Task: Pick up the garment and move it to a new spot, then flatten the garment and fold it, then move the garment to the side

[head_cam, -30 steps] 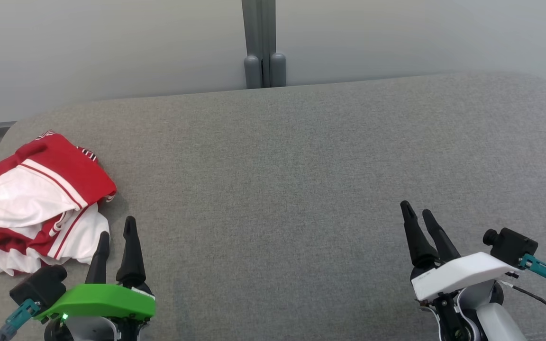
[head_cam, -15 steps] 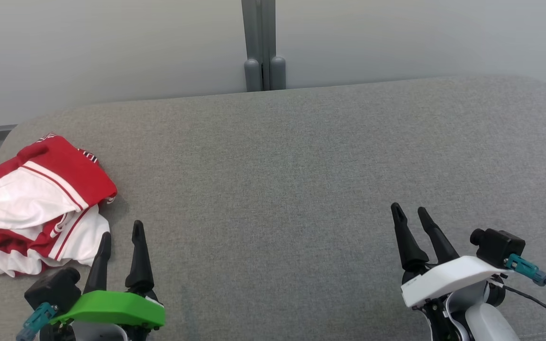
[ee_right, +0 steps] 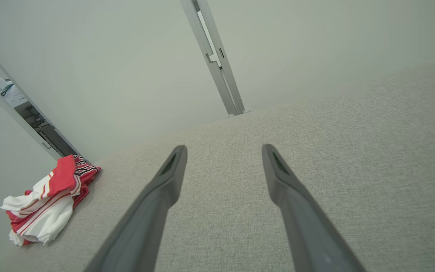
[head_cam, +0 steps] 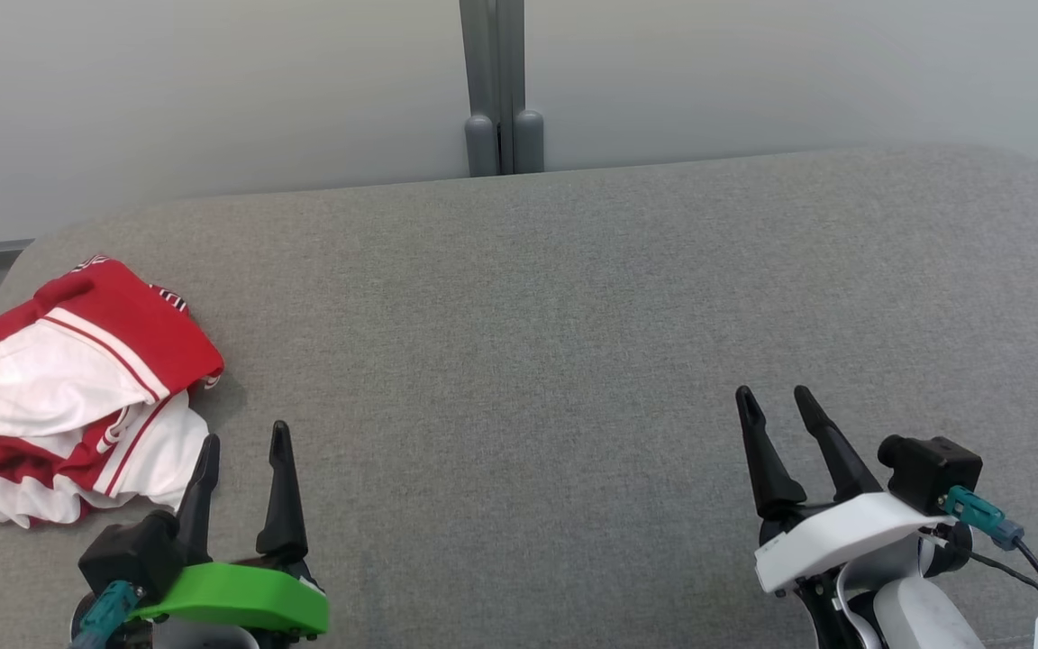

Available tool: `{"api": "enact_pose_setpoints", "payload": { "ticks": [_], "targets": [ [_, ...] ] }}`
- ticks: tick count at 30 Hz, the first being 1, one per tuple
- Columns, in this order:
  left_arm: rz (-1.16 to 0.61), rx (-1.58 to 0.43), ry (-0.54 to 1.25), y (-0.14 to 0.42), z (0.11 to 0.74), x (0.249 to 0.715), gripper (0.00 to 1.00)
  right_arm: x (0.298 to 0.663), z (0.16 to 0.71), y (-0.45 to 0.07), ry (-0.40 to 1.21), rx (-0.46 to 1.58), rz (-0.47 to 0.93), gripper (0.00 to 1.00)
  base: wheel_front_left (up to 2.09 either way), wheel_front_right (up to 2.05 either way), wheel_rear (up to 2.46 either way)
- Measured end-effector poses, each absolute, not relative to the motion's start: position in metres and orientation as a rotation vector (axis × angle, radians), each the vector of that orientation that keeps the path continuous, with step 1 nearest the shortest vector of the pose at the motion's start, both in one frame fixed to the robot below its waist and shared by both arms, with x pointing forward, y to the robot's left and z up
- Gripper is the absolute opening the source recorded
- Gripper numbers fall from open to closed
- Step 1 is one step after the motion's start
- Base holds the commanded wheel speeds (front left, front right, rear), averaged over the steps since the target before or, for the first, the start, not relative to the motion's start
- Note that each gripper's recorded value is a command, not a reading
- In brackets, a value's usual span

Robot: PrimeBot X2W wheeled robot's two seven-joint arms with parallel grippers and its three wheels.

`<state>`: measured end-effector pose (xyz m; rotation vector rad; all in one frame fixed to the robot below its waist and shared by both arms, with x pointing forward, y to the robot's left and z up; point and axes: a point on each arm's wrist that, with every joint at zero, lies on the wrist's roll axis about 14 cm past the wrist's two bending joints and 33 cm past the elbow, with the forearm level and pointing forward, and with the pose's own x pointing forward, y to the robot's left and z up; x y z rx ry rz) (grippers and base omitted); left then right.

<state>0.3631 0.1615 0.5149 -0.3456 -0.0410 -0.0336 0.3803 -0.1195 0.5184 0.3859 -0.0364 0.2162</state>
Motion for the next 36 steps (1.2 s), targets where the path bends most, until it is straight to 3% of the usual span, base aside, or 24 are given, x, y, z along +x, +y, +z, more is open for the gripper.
{"api": "enact_pose_setpoints", "payload": {
  "ticks": [36],
  "targets": [
    [-0.122, -0.059, -0.113, 0.140, 0.521, 0.352, 1.00, 0.374, 0.515, -0.102, -0.079, 0.124, 0.290, 1.00, 0.00, 0.00, 0.00]
  ]
}}
